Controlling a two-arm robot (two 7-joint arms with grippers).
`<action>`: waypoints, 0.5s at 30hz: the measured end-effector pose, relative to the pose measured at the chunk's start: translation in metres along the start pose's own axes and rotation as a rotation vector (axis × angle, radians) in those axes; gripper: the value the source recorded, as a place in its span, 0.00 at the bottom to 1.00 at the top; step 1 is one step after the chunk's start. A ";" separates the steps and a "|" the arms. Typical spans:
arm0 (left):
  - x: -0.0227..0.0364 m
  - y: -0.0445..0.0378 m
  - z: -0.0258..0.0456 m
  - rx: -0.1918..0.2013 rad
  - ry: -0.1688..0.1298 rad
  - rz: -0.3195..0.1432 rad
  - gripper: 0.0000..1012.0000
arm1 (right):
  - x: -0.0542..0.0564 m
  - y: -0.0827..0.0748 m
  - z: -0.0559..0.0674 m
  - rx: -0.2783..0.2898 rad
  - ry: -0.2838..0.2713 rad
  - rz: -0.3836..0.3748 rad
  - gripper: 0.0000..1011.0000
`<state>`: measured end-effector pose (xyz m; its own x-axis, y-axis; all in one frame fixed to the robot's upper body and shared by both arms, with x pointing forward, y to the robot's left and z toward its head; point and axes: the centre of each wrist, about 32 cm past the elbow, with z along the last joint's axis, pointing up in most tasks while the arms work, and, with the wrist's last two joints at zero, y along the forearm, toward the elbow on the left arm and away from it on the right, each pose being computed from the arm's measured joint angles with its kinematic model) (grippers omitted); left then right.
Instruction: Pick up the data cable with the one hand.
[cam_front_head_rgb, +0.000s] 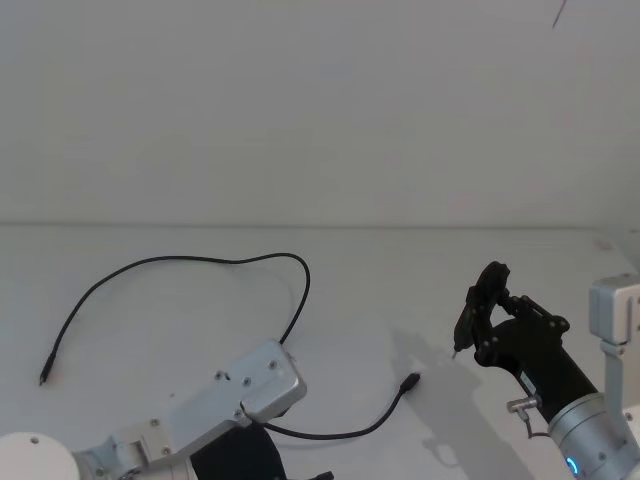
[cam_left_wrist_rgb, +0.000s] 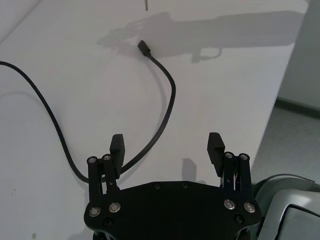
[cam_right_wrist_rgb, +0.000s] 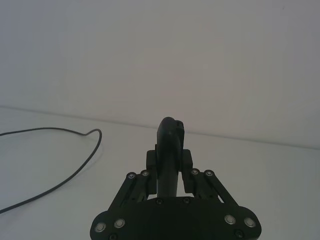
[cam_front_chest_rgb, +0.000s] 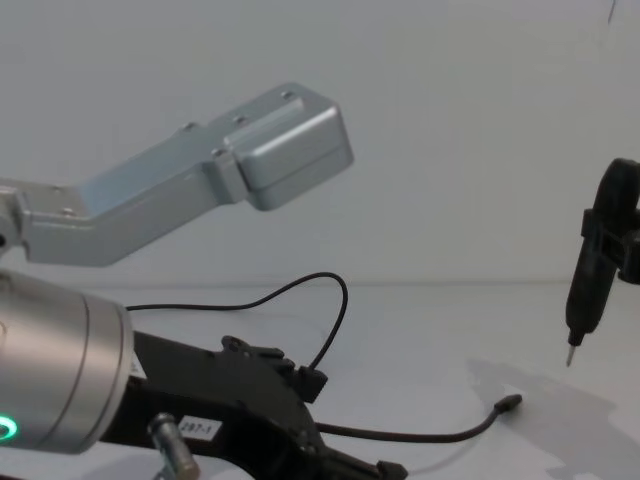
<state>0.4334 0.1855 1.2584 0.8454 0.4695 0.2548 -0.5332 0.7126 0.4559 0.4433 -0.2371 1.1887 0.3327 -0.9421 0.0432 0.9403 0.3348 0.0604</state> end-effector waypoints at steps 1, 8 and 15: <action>0.0005 -0.0017 -0.0010 0.002 0.000 0.003 0.99 | 0.000 0.000 0.000 0.000 0.000 0.000 0.28; 0.0041 -0.0098 -0.0043 0.009 0.005 0.017 0.99 | 0.000 0.000 0.000 0.000 0.000 0.000 0.28; 0.0083 -0.0177 -0.0063 0.007 0.005 0.024 0.99 | 0.000 0.000 0.000 0.000 0.000 0.000 0.28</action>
<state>0.4496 0.1800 1.2471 0.8321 0.4890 0.2618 -0.5532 0.6972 0.4560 0.4433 -0.2371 1.1887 0.3327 -0.9421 0.0432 0.9403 0.3348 0.0604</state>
